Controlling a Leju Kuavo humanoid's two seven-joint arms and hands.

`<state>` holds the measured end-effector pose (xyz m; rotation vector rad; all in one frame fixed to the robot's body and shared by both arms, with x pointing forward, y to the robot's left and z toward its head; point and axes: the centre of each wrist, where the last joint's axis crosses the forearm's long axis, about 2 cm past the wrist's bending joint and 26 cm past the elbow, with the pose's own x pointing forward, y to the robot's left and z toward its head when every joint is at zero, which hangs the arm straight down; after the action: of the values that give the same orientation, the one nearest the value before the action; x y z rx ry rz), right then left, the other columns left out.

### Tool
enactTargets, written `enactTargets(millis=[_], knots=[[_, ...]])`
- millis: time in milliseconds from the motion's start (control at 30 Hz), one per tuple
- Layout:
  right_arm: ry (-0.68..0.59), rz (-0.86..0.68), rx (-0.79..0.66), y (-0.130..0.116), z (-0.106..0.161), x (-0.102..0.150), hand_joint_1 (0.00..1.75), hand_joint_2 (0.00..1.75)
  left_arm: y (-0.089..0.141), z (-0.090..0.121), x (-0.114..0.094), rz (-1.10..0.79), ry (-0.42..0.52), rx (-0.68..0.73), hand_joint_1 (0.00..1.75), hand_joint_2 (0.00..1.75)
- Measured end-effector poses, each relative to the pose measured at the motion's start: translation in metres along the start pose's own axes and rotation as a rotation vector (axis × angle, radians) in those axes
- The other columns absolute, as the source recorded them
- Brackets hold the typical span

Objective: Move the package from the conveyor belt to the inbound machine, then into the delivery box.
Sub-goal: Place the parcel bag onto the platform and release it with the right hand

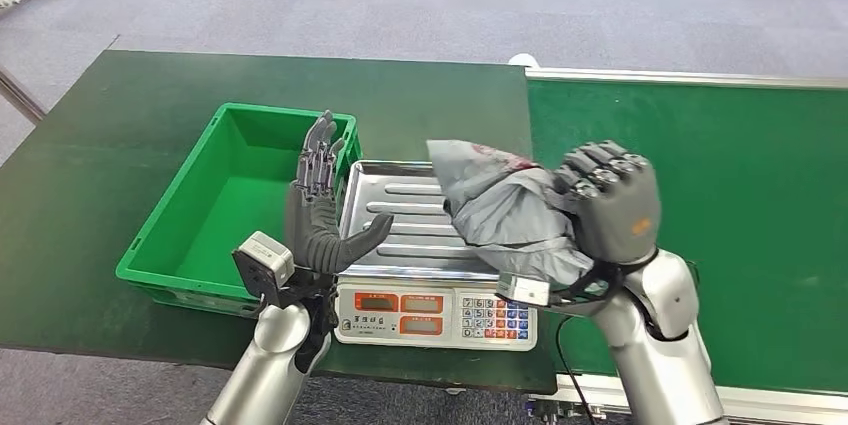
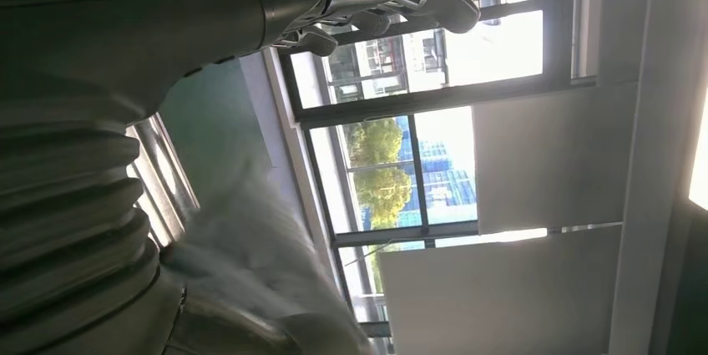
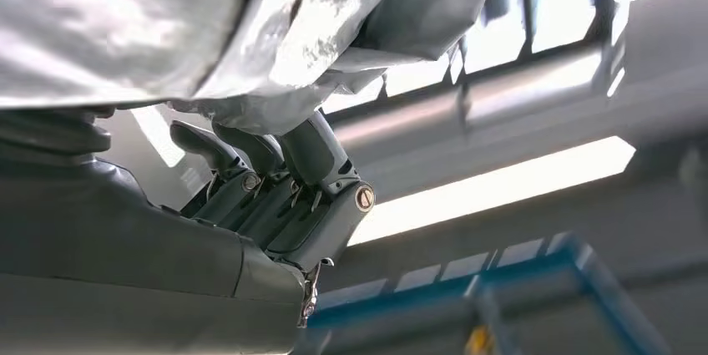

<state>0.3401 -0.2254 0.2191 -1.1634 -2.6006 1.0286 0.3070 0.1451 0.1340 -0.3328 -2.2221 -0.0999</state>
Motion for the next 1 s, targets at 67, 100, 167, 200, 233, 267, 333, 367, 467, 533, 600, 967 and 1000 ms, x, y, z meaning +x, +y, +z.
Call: enactTargets(millis=[67,100,167,200,233,267,333,367,467,533,600,967,1000], knots=[[-0.030,-0.043,0.081,0.012,-0.006,0.002,1.75,1.75,-0.002,-0.001,0.000,0.002,0.000,-0.003,0.00,1.75],[-0.042,-0.057,0.109,0.016,-0.007,0.003,1.75,1.75,-0.002,-0.001,0.000,0.003,0.001,-0.004,0.00,1.75],[-0.062,-0.073,0.144,0.023,-0.009,0.005,1.75,1.75,-0.002,-0.001,-0.001,0.004,0.003,-0.005,0.00,1.75],[-0.070,-0.078,0.157,0.025,-0.010,0.005,1.75,1.75,-0.002,-0.001,-0.001,0.004,0.004,-0.005,0.00,1.75],[-0.076,-0.082,0.171,0.027,-0.011,0.004,1.75,1.75,-0.002,-0.001,-0.001,0.004,0.004,-0.005,0.00,1.75],[-0.078,-0.088,0.190,0.029,-0.012,0.003,1.75,1.75,-0.002,-0.001,-0.001,0.004,0.005,-0.005,0.00,1.75],[-0.071,-0.107,0.263,0.035,-0.014,0.001,1.75,1.75,-0.002,-0.001,-0.002,0.006,0.006,-0.004,0.00,1.75],[-0.053,-0.120,0.314,0.040,-0.013,-0.001,1.75,1.75,-0.002,-0.001,-0.002,0.007,0.007,-0.003,0.00,1.75],[0.043,-0.177,0.461,0.057,-0.006,-0.009,1.75,1.75,-0.003,-0.001,-0.002,0.008,0.007,-0.004,0.00,1.75],[0.122,-0.256,0.547,0.068,0.006,-0.015,1.75,1.75,-0.003,-0.001,-0.002,0.008,0.006,-0.005,0.00,1.75],[0.180,-0.331,0.610,0.077,0.020,-0.018,1.75,1.75,-0.004,-0.001,-0.002,0.005,0.007,-0.002,0.00,1.75],[0.255,-0.411,0.684,0.092,0.042,-0.024,0.10,1.75,-0.003,0.000,-0.002,-0.003,0.007,0.008,0.00,1.75],[0.258,-0.437,0.668,0.093,0.043,-0.023,0.01,1.75,-0.003,0.000,-0.002,-0.005,0.007,0.010,0.00,1.75]])
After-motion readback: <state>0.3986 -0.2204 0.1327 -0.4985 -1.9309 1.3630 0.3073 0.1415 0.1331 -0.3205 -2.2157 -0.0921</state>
